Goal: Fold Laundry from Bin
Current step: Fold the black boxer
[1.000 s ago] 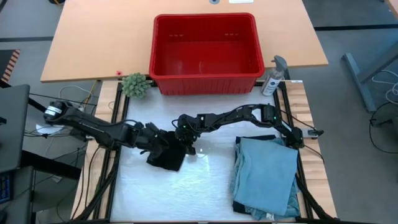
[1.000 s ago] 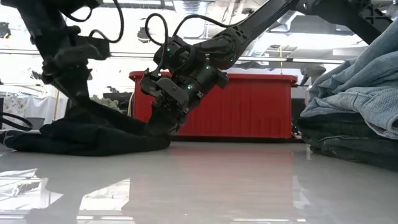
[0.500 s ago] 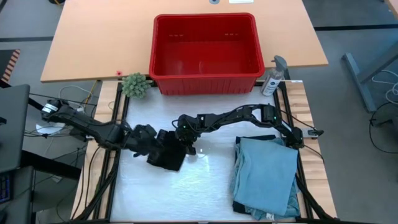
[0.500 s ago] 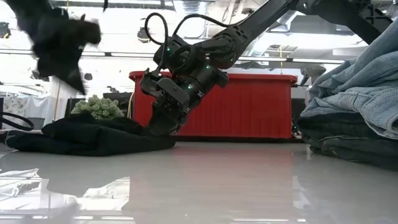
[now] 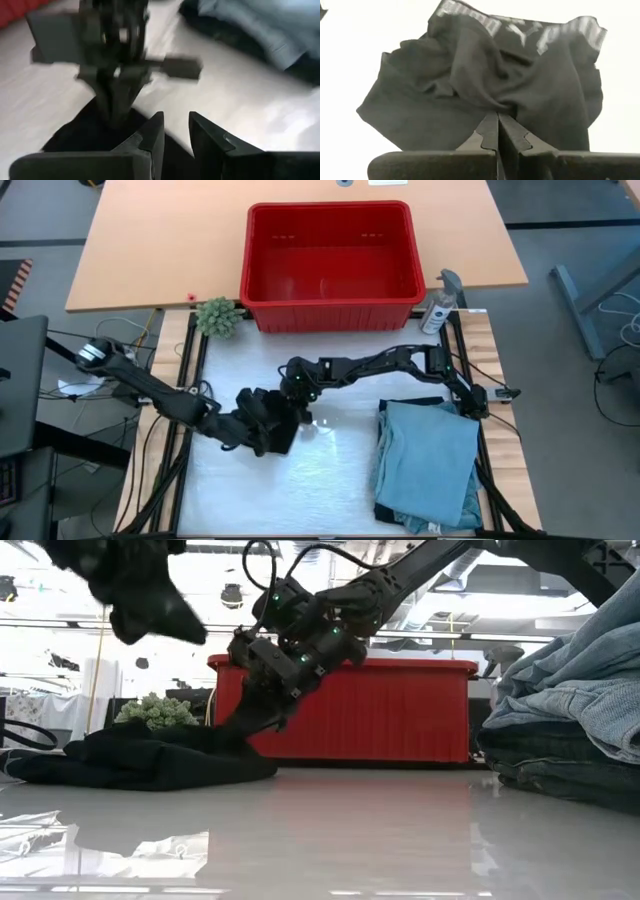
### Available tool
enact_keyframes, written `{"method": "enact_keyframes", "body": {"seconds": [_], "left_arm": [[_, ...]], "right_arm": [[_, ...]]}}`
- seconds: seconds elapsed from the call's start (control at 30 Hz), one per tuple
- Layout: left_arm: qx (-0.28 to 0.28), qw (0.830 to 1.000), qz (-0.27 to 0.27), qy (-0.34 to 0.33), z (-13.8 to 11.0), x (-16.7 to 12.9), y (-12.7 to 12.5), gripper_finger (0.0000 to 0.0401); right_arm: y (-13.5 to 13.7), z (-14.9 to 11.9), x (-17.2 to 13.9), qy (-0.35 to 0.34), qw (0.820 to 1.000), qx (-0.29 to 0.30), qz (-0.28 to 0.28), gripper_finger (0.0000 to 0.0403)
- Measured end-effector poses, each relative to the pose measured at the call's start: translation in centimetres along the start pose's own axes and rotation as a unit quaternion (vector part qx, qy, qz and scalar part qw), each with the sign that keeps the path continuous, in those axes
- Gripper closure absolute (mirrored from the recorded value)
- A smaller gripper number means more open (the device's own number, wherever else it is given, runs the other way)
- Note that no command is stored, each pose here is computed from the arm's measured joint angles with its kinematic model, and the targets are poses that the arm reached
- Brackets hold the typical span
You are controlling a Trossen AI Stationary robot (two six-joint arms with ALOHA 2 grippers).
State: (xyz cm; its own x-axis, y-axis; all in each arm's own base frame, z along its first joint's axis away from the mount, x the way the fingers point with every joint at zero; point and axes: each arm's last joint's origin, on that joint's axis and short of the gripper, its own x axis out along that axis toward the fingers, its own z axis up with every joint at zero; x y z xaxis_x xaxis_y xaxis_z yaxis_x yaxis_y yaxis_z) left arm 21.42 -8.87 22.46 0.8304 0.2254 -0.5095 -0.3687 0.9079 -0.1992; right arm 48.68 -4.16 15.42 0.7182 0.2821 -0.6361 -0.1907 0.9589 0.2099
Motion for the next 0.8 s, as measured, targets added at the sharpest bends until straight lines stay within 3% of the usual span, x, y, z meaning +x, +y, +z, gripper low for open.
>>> {"method": "enact_keyframes", "body": {"seconds": [0.17,0.37,0.6,0.7,0.8], "left_arm": [[0.052,0.994,0.074,0.057,-2.9,2.3,0.1,0.0323],[0.103,0.99,0.068,0.071,-5.4,5.0,-1.4,0.0324],[0.065,0.978,0.154,0.126,-7.9,5.6,-0.1,0.0324],[0.056,0.974,0.183,0.117,-7.9,5.1,0.4,0.0324],[0.054,0.976,0.183,0.105,-7.8,4.9,0.2,0.0324]], "right_arm": [[0.0,0.1,-1.1,0.021,0.999,0.036,-0.003,0.0379],[-0.4,1.2,-2.4,-0.001,0.999,0.034,-0.023,0.0372],[-0.7,0.8,-2.6,0.011,0.997,0.079,0.016,0.0377],[0.9,0.9,-2.0,0.015,0.998,0.048,0.039,0.0382],[2.7,1.1,-1.4,0.007,0.998,-0.037,0.055,0.0359]]}}
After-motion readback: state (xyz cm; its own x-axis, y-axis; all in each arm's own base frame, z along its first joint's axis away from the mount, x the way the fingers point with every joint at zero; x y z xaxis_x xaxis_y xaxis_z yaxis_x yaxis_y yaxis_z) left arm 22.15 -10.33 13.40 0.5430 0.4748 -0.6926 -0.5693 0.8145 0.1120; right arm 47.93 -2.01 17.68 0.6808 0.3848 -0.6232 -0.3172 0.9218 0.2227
